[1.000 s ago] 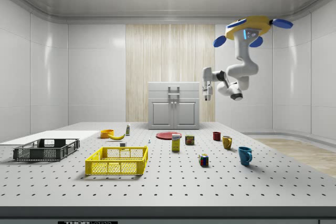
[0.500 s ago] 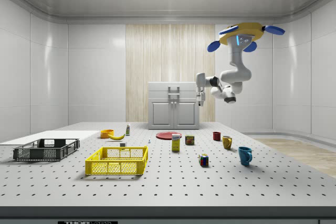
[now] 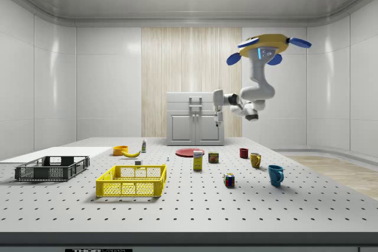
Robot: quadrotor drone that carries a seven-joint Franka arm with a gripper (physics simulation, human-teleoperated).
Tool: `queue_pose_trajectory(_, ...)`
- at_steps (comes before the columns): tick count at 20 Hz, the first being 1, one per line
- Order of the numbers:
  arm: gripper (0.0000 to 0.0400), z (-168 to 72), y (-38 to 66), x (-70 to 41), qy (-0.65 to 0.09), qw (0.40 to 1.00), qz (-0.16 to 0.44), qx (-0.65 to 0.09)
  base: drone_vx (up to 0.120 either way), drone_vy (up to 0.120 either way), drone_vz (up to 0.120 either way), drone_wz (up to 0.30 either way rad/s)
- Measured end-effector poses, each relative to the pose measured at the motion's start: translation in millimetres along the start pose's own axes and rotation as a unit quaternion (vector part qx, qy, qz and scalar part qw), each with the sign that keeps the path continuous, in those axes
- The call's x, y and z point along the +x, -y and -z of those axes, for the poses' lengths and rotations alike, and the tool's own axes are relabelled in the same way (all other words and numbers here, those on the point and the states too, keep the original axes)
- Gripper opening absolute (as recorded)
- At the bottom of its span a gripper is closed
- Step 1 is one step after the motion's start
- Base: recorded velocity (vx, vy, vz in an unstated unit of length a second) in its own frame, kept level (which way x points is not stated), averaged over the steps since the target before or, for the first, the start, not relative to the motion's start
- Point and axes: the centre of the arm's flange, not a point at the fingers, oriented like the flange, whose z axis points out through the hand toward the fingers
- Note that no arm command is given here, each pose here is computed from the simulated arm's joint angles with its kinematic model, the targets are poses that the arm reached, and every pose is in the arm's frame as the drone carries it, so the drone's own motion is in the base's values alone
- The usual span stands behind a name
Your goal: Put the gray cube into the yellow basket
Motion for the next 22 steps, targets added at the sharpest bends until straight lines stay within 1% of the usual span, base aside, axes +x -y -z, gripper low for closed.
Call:
queue_pose_trajectory(3,0.04,0.0,0.0,0.0,0.0,1.0,0.0,0.0,0.12,0.0,-0.107,0.0)
queue_pose_trajectory(8,0.04,0.0,0.0,0.0,0.0,1.0,0.0,0.0,0.12,0.0,0.0,0.0)
queue_pose_trajectory(11,0.04,0.0,0.0,0.0,0.0,1.0,0.0,0.0,0.12,0.0,-0.107,0.0)
queue_pose_trajectory(22,0.04,0.0,0.0,0.0,0.0,1.0,0.0,0.0,0.12,0.0,0.0,0.0)
